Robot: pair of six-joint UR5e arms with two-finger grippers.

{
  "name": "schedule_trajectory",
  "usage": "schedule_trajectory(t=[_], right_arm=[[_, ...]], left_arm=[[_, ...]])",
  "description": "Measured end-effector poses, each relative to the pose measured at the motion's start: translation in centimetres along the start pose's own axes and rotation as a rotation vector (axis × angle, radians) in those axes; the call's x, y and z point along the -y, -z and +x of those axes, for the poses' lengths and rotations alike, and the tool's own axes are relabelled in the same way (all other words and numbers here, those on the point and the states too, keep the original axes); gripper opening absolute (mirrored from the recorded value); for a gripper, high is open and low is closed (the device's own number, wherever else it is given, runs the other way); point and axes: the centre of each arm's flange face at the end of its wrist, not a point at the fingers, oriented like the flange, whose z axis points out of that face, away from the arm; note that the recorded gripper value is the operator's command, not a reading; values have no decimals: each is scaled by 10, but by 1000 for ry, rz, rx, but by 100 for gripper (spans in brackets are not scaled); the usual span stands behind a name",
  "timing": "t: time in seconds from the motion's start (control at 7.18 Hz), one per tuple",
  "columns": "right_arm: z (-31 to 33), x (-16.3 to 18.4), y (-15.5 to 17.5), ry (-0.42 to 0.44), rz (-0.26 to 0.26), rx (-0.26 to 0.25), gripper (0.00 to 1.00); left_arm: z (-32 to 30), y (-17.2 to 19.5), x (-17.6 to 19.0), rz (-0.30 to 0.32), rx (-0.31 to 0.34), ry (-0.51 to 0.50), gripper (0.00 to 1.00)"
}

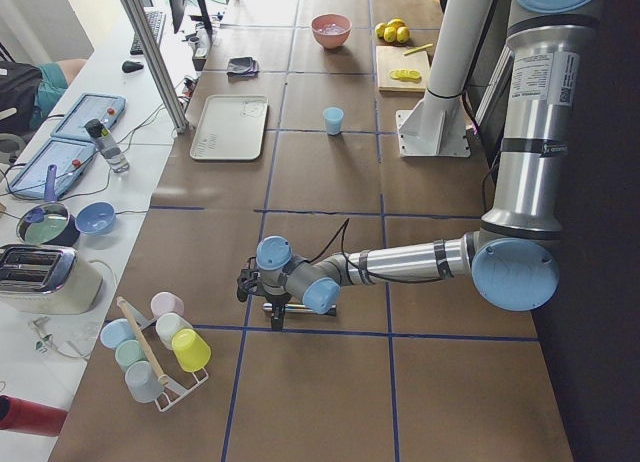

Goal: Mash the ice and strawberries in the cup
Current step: 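Lower the left gripper onto the steel muddler and grasp its top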

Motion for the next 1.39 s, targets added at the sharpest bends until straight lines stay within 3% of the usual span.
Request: schedule_trajectory(t=[0.28,0.84,1.11,1.39], right_arm=[[0,0,0,1,0,0,99],[0,0,0,1,1,0,99],[0,0,0,1,1,0,99],[-1,0,1,1,1,0,99]], left_arm=[[2,1,2,3,-2,-2,85],[4,1,2,7,-5,-7,14],[6,2,3,7,-9,-8,0],[18,12,6,15,-29,-23,0]])
